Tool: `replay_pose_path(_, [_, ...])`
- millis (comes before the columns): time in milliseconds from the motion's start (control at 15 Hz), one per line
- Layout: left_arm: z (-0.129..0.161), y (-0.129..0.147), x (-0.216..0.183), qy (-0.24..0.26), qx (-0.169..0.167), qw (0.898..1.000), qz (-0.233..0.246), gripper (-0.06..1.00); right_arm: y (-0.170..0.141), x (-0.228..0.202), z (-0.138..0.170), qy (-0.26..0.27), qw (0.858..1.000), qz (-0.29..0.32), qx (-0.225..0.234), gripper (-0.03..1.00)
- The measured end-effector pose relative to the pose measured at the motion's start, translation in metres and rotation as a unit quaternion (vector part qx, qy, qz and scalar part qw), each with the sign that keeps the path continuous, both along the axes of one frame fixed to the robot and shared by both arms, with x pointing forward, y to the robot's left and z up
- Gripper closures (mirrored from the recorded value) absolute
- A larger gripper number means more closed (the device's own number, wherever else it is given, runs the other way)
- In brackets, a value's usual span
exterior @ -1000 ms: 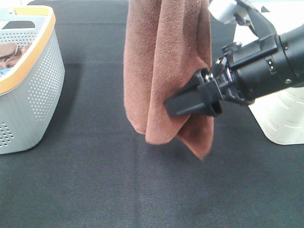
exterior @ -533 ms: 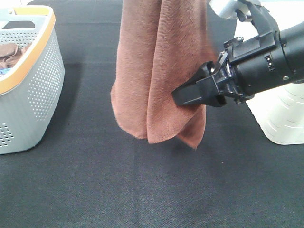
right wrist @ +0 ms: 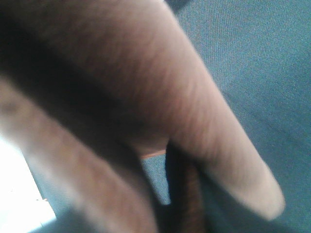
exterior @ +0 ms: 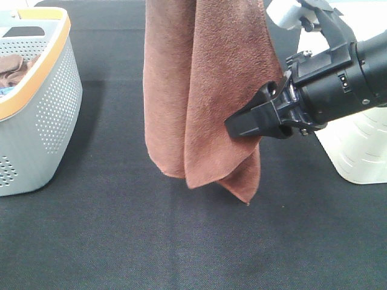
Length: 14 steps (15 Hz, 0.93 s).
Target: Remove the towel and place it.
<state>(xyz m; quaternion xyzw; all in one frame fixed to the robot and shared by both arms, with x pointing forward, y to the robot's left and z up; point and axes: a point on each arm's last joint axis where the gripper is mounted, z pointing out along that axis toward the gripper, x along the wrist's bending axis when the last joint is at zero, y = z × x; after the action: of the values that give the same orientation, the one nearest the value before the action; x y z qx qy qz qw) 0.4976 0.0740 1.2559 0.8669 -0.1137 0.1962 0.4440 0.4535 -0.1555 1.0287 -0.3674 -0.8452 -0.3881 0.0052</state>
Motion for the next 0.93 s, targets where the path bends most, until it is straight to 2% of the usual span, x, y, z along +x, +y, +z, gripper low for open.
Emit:
replay_pose_path(133, [0.0, 0.0, 0.0, 0.001, 0.0, 1.0, 0.001, 0.94, 0.0, 0.0, 0.0, 0.001, 1.0, 0.0, 0.0, 0.53])
replay_pose_path(333, [0.0, 0.0, 0.0, 0.001, 0.0, 1.0, 0.001, 0.94, 0.0, -0.001, 0.002, -0.002, 1.0, 0.001, 0.001, 0.52])
replay_pose_path(533, [0.0, 0.0, 0.0, 0.001, 0.0, 1.0, 0.001, 0.94, -0.004, -0.008, 0.015, -0.027, 1.0, 0.0, 0.012, 0.52])
replay_pose_path(733, [0.0, 0.0, 0.0, 0.001, 0.0, 1.0, 0.001, 0.94, -0.005, -0.01, 0.016, -0.031, 0.999, 0.004, 0.009, 0.66])
replay_pose_path(867, [0.0, 0.0, 0.0, 0.001, 0.0, 1.0, 0.001, 0.94, -0.005, -0.01, 0.016, -0.031, 0.999, 0.005, 0.007, 0.68])
replay_pose_path(933, [0.0, 0.0, 0.0, 0.001, 0.0, 1.0, 0.001, 0.94, -0.005, -0.01, 0.016, -0.03, 1.0, 0.006, 0.007, 0.64])
